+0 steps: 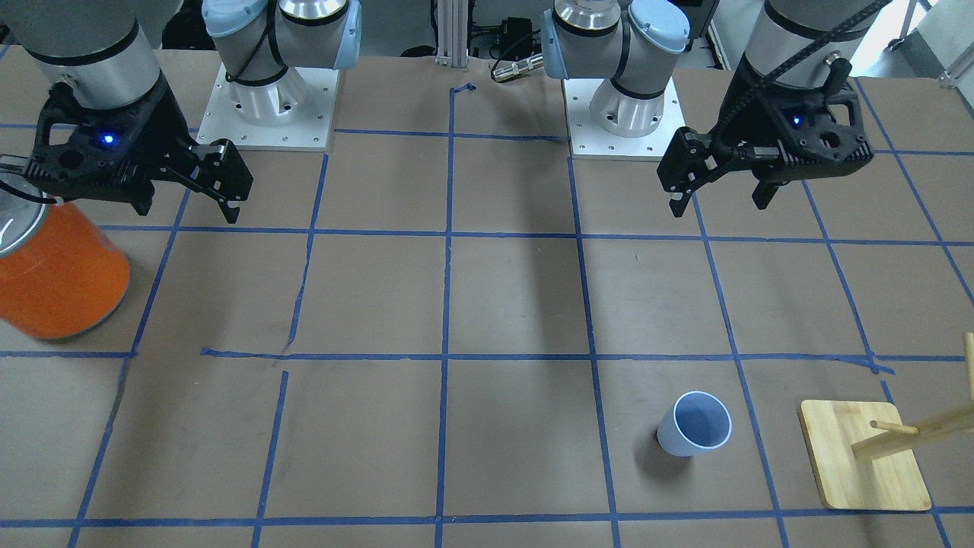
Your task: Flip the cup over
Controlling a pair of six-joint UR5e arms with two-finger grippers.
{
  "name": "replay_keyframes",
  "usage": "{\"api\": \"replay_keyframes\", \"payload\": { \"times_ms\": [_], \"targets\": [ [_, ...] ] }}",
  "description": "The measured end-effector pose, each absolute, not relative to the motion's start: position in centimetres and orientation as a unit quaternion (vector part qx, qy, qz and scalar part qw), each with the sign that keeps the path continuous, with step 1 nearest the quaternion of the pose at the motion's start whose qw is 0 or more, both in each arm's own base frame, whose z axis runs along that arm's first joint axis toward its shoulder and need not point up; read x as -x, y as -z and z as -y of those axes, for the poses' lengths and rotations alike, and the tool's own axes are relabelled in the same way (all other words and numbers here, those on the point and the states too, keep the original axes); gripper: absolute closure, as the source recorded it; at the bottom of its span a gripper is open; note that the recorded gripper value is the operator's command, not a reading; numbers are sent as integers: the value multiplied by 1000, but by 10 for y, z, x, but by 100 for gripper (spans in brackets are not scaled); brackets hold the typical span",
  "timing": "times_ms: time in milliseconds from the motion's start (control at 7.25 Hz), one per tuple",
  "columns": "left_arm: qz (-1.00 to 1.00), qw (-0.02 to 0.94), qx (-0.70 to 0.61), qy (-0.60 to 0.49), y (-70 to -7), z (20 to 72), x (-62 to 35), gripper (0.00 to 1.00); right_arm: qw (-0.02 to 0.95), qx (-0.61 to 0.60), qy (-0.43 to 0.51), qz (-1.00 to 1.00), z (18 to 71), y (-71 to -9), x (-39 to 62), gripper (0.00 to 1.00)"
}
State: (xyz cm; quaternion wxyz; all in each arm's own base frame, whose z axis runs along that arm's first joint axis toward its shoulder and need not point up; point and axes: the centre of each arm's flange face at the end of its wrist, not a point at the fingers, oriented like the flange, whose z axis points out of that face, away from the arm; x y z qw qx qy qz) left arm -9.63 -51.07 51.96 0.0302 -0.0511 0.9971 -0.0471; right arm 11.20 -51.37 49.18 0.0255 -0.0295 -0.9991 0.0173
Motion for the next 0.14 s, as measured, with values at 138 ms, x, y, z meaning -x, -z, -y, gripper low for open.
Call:
{"api": "replay_keyframes", "payload": {
  "times_ms": [138],
  "targets": [
    [-996, 27, 51, 61, -521, 512, 97, 0, 26, 30, -17, 999, 514, -492, -112, 0]
  ]
}}
